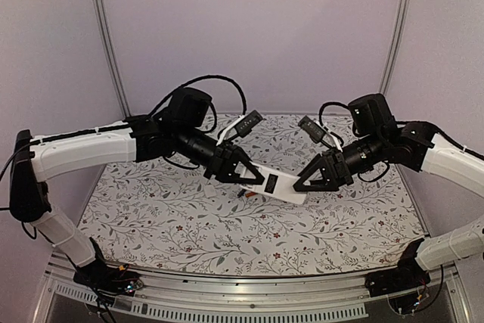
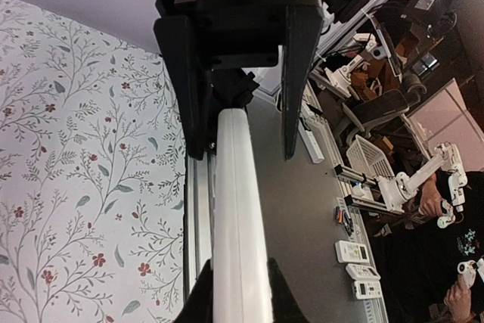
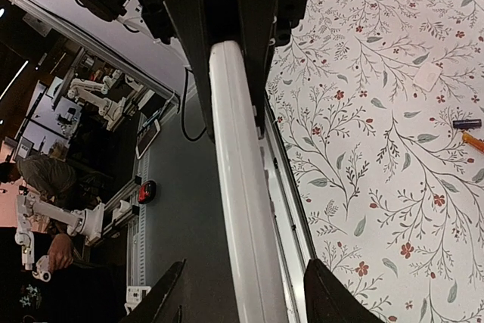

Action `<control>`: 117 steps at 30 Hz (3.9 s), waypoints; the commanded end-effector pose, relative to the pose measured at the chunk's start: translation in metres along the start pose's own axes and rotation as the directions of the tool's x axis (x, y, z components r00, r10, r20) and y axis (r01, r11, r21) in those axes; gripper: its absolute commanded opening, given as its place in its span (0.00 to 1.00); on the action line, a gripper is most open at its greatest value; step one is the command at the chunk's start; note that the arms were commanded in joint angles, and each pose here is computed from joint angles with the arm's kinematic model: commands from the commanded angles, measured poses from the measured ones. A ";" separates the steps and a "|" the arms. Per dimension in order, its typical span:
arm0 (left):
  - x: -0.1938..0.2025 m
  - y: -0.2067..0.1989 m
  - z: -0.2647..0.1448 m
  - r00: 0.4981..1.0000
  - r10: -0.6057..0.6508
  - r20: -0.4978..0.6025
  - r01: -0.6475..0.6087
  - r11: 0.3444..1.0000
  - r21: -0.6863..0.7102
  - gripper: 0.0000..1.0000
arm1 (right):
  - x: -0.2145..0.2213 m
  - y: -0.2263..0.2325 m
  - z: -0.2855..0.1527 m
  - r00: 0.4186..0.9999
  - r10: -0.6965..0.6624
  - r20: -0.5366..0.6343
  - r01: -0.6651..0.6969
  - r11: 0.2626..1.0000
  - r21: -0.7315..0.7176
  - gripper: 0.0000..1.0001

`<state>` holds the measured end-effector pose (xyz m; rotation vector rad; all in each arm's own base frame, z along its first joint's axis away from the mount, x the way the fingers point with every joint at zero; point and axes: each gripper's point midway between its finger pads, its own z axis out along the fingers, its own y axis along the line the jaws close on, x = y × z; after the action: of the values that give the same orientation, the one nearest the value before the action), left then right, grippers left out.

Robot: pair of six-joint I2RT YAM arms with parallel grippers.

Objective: Load the batteries into the remote control
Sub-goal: Pass from the left arm to the right, then pick up the battery from the center of the board.

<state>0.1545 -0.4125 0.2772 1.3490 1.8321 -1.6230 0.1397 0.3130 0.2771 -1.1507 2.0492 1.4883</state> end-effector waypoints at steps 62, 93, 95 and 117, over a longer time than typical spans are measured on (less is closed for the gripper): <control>0.094 0.252 0.012 0.822 -0.293 -0.488 -0.242 0.596 -0.766 0.25 | 0.054 -0.135 -0.078 0.919 0.314 0.237 -0.388 0.820 0.421 0.00; 0.137 0.285 0.027 0.722 -0.381 -0.578 -0.283 0.599 -0.749 0.18 | 0.051 -0.135 -0.078 0.911 0.329 0.247 -0.404 0.832 0.381 0.00; 0.140 0.281 0.029 0.712 -0.383 -0.588 -0.287 0.606 -0.742 0.14 | 0.051 -0.136 -0.078 0.911 0.331 0.247 -0.405 0.832 0.379 0.00; 0.023 0.180 0.012 0.971 -0.192 -0.140 0.017 0.641 -0.767 0.00 | 0.042 -0.128 -0.075 0.911 0.321 0.259 -0.395 0.862 0.319 0.00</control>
<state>0.2609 -0.4265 0.0757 1.2327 2.5885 -0.3553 0.2264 0.2093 0.1897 -0.4641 2.4012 1.1754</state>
